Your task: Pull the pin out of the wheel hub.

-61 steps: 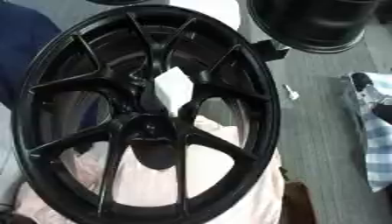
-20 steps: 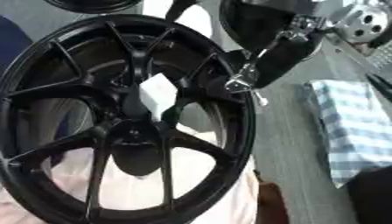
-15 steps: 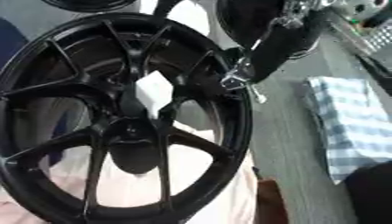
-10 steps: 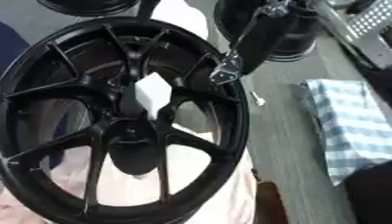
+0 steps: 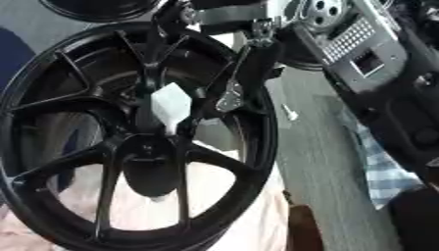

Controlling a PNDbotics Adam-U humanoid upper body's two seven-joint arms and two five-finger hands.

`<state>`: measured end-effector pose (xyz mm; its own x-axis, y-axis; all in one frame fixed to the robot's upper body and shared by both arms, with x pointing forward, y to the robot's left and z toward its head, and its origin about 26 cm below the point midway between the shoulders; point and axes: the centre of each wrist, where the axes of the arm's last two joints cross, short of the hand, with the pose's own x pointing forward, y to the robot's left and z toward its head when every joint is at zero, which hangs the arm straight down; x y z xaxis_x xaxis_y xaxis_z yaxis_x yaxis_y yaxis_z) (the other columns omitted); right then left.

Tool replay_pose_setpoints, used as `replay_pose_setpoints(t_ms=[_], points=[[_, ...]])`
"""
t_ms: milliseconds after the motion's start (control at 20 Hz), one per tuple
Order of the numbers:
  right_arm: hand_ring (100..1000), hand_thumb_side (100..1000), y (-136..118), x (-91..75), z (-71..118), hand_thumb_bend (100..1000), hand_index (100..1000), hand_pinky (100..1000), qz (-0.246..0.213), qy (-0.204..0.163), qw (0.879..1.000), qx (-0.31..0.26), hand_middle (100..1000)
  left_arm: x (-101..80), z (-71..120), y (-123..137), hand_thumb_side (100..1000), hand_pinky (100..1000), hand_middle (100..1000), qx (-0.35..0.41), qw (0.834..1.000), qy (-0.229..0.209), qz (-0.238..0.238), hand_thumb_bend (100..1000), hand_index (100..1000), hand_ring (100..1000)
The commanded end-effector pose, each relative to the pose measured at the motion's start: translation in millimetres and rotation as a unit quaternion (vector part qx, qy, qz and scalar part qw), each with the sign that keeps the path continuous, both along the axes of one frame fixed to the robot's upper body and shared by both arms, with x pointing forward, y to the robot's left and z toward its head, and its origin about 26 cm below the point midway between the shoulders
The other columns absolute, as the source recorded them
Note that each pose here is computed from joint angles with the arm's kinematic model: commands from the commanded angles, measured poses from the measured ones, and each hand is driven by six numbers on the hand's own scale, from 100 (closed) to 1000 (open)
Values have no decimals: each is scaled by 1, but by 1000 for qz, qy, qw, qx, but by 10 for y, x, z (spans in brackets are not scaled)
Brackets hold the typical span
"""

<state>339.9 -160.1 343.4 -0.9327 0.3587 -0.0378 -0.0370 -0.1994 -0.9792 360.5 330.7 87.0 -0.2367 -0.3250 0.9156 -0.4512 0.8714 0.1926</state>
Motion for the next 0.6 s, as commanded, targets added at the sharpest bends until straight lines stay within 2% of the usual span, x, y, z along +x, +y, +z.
replay_pose_setpoints(t_ms=[50, 600], points=[[872, 100, 12, -24, 33, 559, 825, 917, -7, -25, 1000, -12, 795, 4, 98, 74, 761, 595, 595, 11, 1000, -11, 6, 100, 706, 659], [856, 100, 76, 18, -48, 540, 832, 901, -18, -30, 999, -6, 776, 25, 115, 31, 765, 596, 596, 8, 1000, -14, -2, 100, 706, 661]])
